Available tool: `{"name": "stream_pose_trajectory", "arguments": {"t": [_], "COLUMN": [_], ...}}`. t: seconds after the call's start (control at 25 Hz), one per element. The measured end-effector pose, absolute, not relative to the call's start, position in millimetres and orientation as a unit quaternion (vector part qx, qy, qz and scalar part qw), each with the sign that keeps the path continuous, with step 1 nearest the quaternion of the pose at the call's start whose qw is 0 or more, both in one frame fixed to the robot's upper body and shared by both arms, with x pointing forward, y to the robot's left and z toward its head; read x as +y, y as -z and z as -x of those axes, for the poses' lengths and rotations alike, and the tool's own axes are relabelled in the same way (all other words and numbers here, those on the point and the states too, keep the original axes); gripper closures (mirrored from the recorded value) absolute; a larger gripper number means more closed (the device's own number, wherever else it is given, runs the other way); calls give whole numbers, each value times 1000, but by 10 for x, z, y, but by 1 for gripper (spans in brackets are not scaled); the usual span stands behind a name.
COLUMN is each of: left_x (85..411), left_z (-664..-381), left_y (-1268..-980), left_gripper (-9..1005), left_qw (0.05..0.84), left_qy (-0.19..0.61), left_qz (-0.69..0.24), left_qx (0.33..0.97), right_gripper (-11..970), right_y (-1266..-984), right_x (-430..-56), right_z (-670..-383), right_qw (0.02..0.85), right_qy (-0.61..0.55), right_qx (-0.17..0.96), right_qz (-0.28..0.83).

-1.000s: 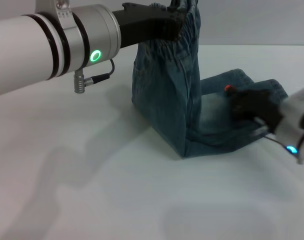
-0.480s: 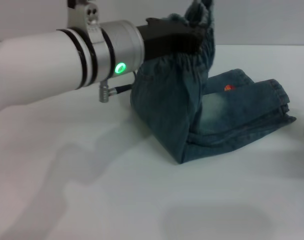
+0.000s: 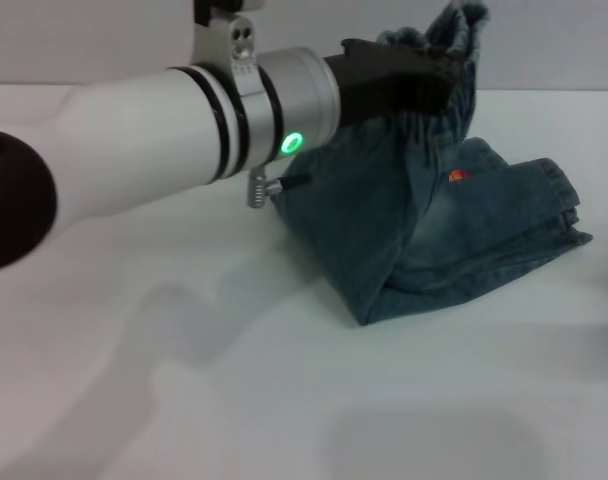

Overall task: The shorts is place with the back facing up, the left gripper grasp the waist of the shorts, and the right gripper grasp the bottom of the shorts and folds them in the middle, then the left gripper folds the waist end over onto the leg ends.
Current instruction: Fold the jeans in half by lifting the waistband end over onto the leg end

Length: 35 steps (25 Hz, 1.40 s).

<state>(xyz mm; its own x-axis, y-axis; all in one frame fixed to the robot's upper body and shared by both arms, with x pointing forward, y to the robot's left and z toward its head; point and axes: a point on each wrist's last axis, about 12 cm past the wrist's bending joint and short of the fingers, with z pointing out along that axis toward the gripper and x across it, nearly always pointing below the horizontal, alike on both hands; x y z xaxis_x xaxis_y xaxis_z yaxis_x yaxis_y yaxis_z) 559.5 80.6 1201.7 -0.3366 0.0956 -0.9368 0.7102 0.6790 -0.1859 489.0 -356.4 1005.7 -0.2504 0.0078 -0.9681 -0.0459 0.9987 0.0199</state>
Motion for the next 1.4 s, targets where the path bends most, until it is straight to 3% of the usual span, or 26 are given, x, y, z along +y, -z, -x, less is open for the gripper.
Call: {"name": "stream_pose_trajectory", "arguments": {"t": [0.84, 1.4], "left_x": [507, 306], "left_z": [-5597, -5639], "left_y": [-11695, -11430], "left_gripper": [894, 887], "left_qw": [509, 551], "left_qy": [316, 304], "left_qz": [-266, -271], "left_qx": [755, 729], "right_gripper": [959, 961], "right_y": [-10143, -10138], "right_x": [-3757, -3820], "right_z": [-4668, -4493], "right_qw": [641, 651], "right_qy": [16, 19], "right_qx": [768, 759], "right_qz": [13, 8]}}
